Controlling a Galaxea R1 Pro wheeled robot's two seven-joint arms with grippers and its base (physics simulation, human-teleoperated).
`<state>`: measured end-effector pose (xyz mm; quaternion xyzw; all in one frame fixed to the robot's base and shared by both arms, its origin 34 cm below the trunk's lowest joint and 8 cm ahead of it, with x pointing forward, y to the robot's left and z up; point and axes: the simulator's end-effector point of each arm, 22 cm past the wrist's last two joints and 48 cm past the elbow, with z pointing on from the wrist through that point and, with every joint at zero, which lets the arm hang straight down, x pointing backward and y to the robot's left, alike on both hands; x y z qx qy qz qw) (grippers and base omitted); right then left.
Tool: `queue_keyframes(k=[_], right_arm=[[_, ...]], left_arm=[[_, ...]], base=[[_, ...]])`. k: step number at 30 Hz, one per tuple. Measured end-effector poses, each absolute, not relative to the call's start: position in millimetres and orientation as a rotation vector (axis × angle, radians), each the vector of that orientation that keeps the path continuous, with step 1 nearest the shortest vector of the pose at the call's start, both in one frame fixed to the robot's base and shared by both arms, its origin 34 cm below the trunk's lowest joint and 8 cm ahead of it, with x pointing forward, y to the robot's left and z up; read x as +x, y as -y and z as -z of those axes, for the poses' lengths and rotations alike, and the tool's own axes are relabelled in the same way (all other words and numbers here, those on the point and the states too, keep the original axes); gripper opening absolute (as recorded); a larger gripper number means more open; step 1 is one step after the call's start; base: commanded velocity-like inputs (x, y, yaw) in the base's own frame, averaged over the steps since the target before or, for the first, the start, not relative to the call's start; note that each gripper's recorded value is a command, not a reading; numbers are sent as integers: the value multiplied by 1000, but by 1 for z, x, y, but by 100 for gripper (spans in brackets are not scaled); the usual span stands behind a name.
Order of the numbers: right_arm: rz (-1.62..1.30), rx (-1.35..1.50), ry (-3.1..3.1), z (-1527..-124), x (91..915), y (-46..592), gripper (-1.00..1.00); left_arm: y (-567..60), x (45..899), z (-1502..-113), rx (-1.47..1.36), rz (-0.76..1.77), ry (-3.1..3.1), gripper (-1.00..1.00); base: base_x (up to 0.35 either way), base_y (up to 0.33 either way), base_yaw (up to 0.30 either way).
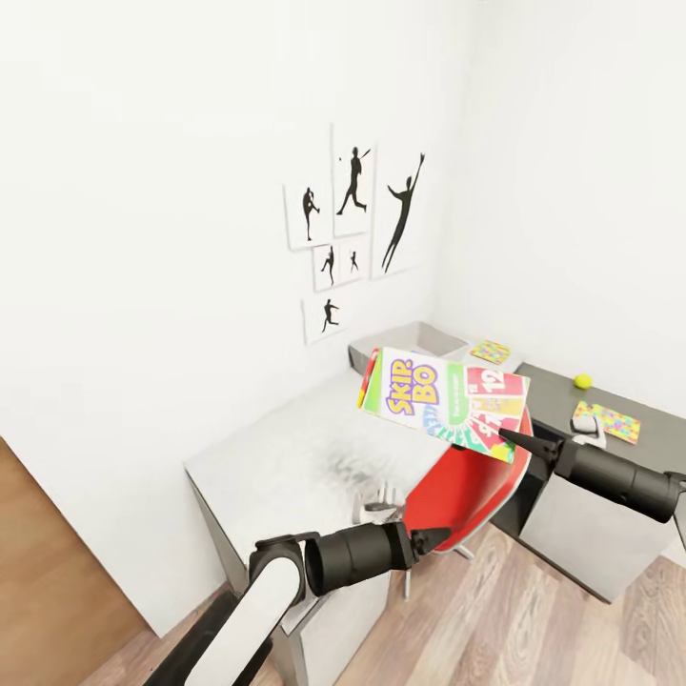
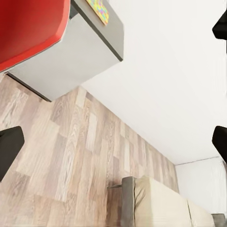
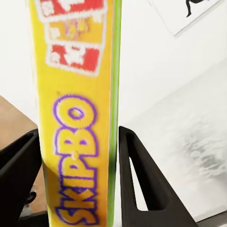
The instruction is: Put all the toys in the child's room - the three board games (two on the bed and one on the table), the two jigsaw puzzles on the table, and the tennis ball on the table - inside the toy box on the table in the child's room.
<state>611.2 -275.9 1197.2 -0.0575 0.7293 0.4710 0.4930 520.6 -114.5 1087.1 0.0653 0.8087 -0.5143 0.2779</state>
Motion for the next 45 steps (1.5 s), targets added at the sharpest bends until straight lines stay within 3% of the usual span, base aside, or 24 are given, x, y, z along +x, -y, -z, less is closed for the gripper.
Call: queue_keyframes(k=[10,27,41,45], right_arm=[[-1140,-139,-1770,-1197,611,276,-100],[-1140,-140,-1769,-1197,611,276,-100],[-1139,-138,-1770,-1197,612,277,-100],[-1134,-135,-1769,-1198,612,280,-100]], left_arm=[[120,514,-1083,207,1364,-2179,100],[118,519,-1086,184,1356,-2159,100],[116,526,-1096,173,1371,-2129,100],[85,560,-1107,112,1337,-2107,100]], base=[[0,-228,75],[55,-259,257],[52,-63,127],[7,-8,18]])
